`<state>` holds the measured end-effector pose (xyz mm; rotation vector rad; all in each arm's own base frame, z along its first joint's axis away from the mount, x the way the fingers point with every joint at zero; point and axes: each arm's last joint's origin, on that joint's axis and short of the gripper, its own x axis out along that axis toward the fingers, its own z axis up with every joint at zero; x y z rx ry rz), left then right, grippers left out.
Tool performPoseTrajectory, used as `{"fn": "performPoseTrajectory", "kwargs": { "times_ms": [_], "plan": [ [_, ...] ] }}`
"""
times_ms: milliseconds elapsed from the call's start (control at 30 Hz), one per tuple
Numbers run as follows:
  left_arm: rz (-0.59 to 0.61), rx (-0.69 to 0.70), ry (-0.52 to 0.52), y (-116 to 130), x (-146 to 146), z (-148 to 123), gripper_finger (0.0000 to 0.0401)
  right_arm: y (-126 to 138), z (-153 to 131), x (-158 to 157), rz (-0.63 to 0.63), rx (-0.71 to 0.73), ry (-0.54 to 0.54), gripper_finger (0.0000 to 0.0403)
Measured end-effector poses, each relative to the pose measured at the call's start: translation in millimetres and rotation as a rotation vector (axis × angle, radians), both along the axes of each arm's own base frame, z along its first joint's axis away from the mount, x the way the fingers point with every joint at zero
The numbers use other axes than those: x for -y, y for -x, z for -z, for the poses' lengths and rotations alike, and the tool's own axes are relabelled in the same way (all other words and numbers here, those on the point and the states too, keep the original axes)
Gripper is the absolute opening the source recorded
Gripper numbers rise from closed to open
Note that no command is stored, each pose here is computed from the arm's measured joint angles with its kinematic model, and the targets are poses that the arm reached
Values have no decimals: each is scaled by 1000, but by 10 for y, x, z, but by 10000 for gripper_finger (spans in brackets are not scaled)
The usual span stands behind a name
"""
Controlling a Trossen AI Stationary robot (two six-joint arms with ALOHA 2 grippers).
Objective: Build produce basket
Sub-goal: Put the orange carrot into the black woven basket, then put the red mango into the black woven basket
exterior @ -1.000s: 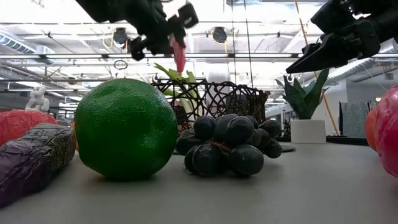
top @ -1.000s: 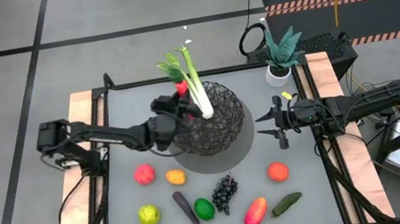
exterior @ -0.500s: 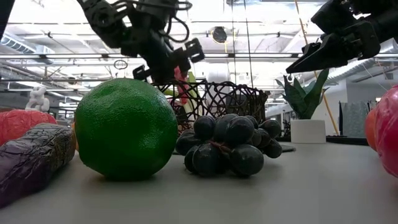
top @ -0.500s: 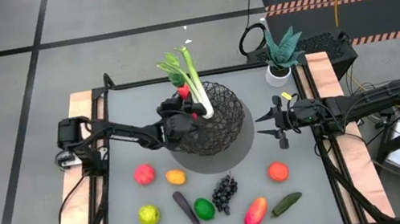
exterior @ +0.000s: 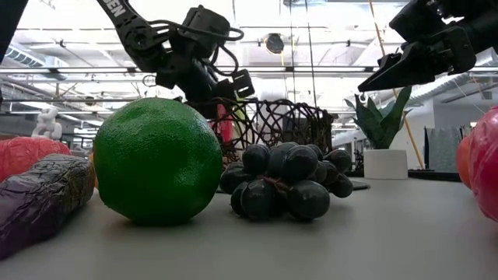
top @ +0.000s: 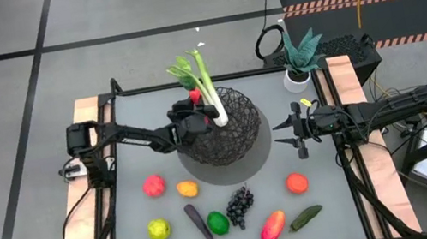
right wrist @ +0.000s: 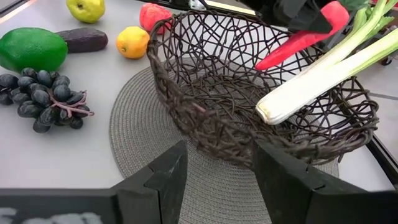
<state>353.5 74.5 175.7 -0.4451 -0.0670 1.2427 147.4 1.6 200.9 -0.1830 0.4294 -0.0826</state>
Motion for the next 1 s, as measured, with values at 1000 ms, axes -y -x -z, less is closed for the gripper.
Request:
{"fn": "performPoseTrajectory", "kwargs": {
  "times_ms": [1000],
  "plan": [
    [121, -27, -136, 314, 215, -914, 255, 2, 4, 0, 0, -5, 0, 173]
  ]
}}
